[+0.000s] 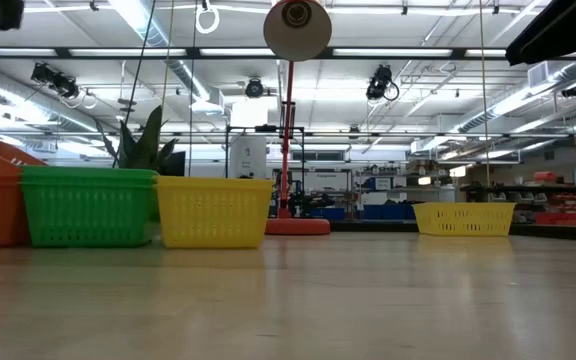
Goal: Stack baskets by color
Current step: Stack the top orange bin on the bottom stacked orange bins
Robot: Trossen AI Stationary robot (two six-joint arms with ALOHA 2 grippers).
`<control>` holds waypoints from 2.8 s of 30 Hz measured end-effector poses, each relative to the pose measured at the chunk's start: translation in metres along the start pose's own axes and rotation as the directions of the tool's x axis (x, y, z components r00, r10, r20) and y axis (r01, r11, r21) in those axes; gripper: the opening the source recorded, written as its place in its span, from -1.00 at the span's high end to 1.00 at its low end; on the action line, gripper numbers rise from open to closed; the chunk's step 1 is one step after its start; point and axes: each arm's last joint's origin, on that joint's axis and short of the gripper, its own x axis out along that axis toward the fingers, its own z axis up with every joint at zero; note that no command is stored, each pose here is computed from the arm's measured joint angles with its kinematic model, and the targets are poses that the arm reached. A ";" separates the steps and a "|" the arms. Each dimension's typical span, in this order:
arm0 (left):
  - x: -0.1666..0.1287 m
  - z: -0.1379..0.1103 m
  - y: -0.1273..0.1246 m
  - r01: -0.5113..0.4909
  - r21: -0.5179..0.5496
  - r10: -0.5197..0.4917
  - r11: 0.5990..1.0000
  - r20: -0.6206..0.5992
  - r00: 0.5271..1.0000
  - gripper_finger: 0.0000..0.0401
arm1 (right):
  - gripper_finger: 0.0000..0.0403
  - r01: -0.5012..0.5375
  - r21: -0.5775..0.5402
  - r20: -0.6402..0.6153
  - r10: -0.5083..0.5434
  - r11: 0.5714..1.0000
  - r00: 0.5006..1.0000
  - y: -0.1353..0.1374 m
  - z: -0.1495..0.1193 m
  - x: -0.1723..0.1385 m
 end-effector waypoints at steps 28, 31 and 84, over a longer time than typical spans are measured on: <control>-0.016 0.004 -0.015 0.128 0.413 -0.146 0.902 0.013 0.989 0.93 | 0.24 0.001 0.020 0.003 -0.001 1.000 1.000 0.000 0.002 0.002; -0.020 0.000 -0.022 0.201 0.568 -0.229 0.798 -0.024 0.973 0.86 | 0.24 0.000 0.022 0.003 0.000 1.000 1.000 0.000 0.002 0.002; 0.027 -0.027 -0.043 0.032 0.887 0.167 0.460 -0.122 0.978 0.93 | 0.24 0.004 0.024 0.002 -0.004 1.000 1.000 -0.001 0.003 0.004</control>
